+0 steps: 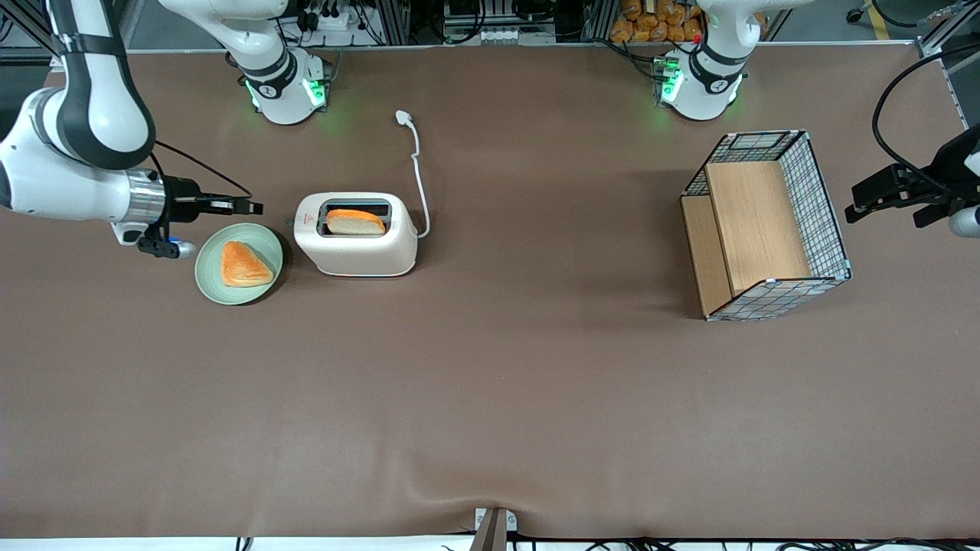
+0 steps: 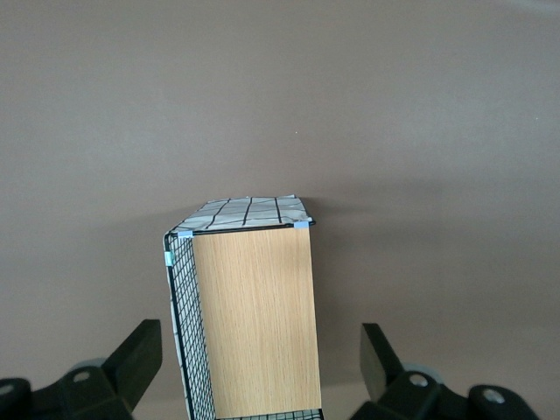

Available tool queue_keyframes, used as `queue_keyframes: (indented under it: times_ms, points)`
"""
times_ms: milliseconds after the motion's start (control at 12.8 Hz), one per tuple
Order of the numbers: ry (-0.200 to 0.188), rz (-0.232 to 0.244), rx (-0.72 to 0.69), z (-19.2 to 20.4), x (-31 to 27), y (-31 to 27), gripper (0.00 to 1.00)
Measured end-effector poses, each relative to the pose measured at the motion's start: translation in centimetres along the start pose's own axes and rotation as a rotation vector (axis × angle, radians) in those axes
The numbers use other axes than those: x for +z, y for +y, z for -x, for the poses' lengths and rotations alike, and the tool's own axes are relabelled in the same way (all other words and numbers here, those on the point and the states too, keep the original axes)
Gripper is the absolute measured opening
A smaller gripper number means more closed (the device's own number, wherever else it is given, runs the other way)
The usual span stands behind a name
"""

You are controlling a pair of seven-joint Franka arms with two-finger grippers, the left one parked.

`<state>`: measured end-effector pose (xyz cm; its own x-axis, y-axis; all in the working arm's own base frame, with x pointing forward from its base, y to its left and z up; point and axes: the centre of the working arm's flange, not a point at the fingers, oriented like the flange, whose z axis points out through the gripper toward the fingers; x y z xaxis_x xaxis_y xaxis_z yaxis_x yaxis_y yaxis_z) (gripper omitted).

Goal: Press toaster button with right arm
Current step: 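Move the right gripper down toward the lever on the toaster's side, then press the toaster lever down with the right gripper fingertips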

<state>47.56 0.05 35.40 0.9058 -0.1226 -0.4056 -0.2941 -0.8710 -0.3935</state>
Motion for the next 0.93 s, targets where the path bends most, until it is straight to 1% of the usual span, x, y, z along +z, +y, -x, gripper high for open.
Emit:
queue_keyframes:
  times_ms: [78,156,234,467,701,934]
  points:
    - [0.004,0.002,-0.006,0.0,0.6,-0.4,0.21]
    - [0.002,0.007,-0.013,0.1,1.1,-0.7,0.10]
    - [-0.005,0.011,-0.016,0.1,1.6,-0.9,0.01]
    - [-0.023,0.002,-0.004,-0.2,2.6,-0.7,0.01]
    - [-0.034,-0.032,0.014,-0.6,3.4,-0.5,0.01]
    - [-0.049,-0.078,0.010,-1.2,4.9,0.1,0.01]
